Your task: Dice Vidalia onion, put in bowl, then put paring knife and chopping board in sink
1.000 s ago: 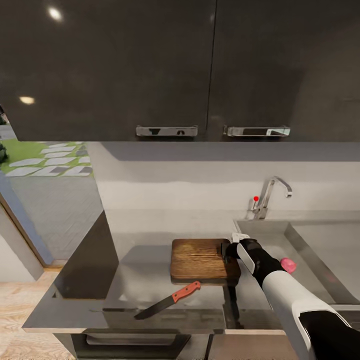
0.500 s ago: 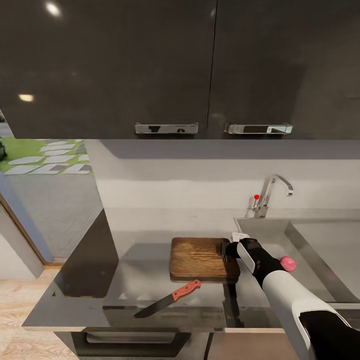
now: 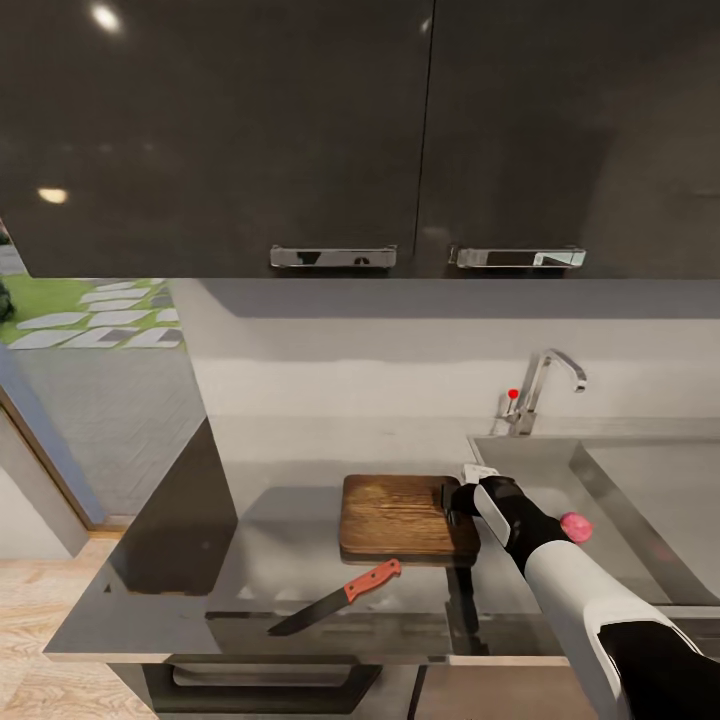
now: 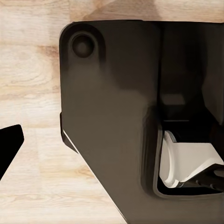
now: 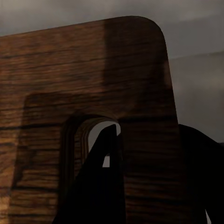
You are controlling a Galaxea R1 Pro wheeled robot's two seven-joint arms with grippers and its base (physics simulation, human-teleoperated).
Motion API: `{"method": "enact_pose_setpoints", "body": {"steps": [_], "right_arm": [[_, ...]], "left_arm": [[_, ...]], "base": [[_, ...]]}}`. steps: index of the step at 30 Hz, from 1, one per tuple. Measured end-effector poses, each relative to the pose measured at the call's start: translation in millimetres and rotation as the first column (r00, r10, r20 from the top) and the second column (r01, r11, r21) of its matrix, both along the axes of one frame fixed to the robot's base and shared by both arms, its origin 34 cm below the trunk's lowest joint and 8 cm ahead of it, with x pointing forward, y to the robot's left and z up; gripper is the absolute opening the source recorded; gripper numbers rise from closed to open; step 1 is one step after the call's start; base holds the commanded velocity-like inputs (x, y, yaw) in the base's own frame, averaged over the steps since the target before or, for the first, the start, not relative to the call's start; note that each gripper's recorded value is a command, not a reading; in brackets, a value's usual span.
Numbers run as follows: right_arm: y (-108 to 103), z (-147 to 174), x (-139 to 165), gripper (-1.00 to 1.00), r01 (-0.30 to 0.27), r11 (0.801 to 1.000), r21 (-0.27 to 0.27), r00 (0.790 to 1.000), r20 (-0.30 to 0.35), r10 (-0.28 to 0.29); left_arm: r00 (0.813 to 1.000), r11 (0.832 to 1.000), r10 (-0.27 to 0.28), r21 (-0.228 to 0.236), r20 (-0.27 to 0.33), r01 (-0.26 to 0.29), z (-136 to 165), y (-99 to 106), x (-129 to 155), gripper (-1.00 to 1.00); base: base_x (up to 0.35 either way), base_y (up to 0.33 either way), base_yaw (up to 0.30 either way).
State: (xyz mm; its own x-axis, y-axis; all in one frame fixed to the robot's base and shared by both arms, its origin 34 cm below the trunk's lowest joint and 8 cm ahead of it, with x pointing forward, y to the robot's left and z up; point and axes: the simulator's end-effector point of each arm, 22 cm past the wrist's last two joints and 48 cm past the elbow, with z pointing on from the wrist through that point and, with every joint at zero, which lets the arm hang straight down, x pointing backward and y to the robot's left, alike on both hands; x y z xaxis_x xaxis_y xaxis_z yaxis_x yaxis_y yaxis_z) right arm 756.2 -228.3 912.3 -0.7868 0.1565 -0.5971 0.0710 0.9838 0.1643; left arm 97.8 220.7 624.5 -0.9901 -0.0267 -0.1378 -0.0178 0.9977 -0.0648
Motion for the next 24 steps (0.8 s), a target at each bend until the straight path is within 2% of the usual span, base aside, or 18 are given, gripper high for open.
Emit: {"method": "enact_pose_setpoints", "body": {"steps": [8,9,10,15,24], "right_arm": [[0.0,0.0,0.0,-1.00,0.000,1.000,0.000,1.000,0.000,0.000],[0.0,0.0,0.0,1.00,0.000,1.000,0.000,1.000,0.000,0.000],[-2.3,-4.3,-2.1,1.00,-0.007,1.000,-0.019,1.000,-0.010,0.006],[-4.6,-4.4,-2.3,1.00,-0.009,0.999,-0.033,1.000,-0.011,0.009],[-2.4,-4.3,-2.3,1.00,-0.007,1.000,-0.020,1.000,-0.011,0.007]], "left_arm": [[1.000,1.000,0.000,0.000,0.000,0.000,0.0,0.2,0.1,1.00],[1.000,1.000,0.000,0.000,0.000,0.000,0.0,0.2,0.0,1.00],[1.000,1.000,0.000,0.000,-0.001,0.000,-0.1,0.3,0.3,1.00],[1.000,1.000,0.000,0.000,-0.001,0.000,-0.1,0.3,0.0,1.00],[1.000,1.000,0.000,0.000,-0.001,0.000,-0.1,0.3,0.0,1.00]], "base": [[0.000,0.000,0.000],[0.000,0.000,0.000],[0.000,0.000,0.000],[0.000,0.000,0.000],[0.000,0.000,0.000]]}}
